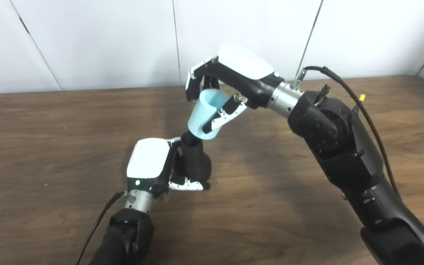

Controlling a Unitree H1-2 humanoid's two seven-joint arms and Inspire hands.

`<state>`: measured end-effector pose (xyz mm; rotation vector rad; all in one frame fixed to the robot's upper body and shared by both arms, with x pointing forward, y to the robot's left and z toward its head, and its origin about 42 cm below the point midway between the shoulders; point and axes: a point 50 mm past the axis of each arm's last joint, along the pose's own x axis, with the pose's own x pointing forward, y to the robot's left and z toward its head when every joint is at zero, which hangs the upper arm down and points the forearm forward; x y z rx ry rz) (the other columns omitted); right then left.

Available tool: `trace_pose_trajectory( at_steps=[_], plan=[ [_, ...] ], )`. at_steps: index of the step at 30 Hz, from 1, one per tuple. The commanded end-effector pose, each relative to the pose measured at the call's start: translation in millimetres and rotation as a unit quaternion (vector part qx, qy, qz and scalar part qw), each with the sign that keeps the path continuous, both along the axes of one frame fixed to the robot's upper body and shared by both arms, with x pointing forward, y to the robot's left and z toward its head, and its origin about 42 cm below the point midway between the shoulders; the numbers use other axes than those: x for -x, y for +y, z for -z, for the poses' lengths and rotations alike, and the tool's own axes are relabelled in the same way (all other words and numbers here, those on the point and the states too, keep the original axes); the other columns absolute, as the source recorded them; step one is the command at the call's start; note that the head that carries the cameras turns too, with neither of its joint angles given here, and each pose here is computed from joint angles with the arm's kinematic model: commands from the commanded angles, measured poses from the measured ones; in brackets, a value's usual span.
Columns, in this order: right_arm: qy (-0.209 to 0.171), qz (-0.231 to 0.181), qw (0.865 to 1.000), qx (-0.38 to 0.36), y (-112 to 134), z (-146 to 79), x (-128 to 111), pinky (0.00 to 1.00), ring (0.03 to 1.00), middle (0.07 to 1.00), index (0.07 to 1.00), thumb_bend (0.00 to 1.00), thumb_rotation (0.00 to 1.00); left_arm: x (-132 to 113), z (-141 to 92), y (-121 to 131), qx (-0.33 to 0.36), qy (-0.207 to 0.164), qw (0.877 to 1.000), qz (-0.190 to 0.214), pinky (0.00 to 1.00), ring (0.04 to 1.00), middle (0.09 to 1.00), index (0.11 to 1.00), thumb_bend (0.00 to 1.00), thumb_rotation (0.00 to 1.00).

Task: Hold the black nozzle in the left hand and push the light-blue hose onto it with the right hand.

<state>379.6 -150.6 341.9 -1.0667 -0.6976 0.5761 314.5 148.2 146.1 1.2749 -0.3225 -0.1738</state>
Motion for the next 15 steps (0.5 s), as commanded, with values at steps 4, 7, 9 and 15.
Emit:
trace_pose_trajectory(
  at_steps=[4, 7, 9, 15],
  plan=[
    [-0.056, -0.014, 0.998, -0.005, 0, -37, 5, 0.39, 0.41, 0.505, 0.475, 0.5, 0.0, 6, 6, -7, -0.002, 0.026, 1.0, 0.015, 0.52, 0.532, 0.445, 0.494, 0.53, 0.0],
    [-0.059, -0.014, 0.998, 0.0, -3, -41, 4, 0.38, 0.405, 0.502, 0.479, 0.5, 0.0, 6, 7, -7, 0.001, 0.024, 1.0, 0.016, 0.51, 0.522, 0.44, 0.494, 0.53, 0.0],
    [-0.062, -0.017, 0.998, 0.002, -4, -45, 2, 0.38, 0.402, 0.503, 0.481, 0.5, 0.0, 6, 7, -8, -0.001, 0.023, 1.0, 0.016, 0.51, 0.522, 0.442, 0.494, 0.53, 0.0],
    [-0.063, -0.019, 0.998, 0.006, -4, -46, 0, 0.36, 0.401, 0.513, 0.488, 0.5, 0.0, 5, 6, -8, -0.007, 0.023, 1.0, 0.014, 0.5, 0.524, 0.446, 0.494, 0.53, 0.0]
  ],
)
